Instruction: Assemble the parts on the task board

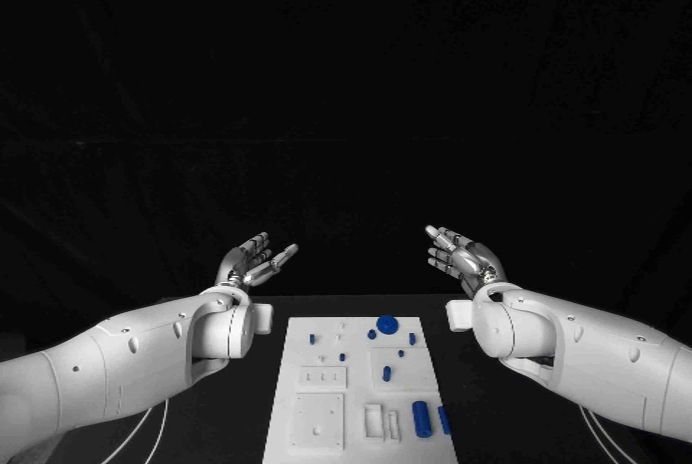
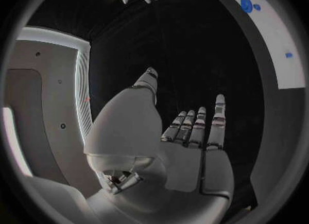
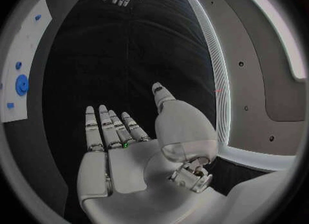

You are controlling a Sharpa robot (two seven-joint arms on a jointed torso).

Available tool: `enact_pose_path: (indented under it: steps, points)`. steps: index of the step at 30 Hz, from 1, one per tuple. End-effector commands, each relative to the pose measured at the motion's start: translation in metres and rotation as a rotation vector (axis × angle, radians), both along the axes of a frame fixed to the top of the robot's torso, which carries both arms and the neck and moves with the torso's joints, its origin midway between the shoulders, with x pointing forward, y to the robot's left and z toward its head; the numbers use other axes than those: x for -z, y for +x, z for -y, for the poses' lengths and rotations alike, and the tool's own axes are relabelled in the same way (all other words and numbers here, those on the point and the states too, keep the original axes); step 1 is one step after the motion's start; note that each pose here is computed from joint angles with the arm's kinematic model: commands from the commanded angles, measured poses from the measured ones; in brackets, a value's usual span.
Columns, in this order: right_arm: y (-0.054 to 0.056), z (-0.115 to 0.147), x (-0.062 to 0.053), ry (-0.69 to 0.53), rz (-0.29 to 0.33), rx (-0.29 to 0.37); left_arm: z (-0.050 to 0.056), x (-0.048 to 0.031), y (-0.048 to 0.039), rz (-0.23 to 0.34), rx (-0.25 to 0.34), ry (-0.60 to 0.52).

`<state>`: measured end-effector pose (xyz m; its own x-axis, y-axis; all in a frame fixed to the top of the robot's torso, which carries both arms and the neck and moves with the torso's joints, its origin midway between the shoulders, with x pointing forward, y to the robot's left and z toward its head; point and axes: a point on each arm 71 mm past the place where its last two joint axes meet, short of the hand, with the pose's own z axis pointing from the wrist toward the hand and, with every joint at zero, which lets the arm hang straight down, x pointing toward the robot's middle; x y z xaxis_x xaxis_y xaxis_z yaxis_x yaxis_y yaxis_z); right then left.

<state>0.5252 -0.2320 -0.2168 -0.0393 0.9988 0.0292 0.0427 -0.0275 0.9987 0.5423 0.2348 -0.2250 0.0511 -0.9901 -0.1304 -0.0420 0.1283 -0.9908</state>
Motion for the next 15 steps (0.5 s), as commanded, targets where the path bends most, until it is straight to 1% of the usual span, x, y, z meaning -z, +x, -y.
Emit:
enact_pose_path:
  steps: [1, 4, 7, 10, 15]
  points:
    - [0.010, -0.004, 0.002, -0.003, -0.071, -0.216, -0.003, -0.0027, 0.0145, -0.067, 0.068, -0.050]
    - [0.019, 0.003, 0.001, -0.012, -0.095, -0.257, -0.009, -0.0079, 0.0245, -0.071, 0.067, -0.037]
    - [0.025, 0.008, 0.000, -0.021, -0.115, -0.288, -0.013, -0.0117, 0.0308, -0.072, 0.065, -0.029]
    - [0.029, 0.012, 0.000, -0.026, -0.127, -0.306, -0.014, -0.0133, 0.0330, -0.073, 0.065, -0.026]
    - [0.032, 0.014, -0.001, -0.031, -0.138, -0.320, -0.015, -0.0134, 0.0332, -0.073, 0.065, -0.026]
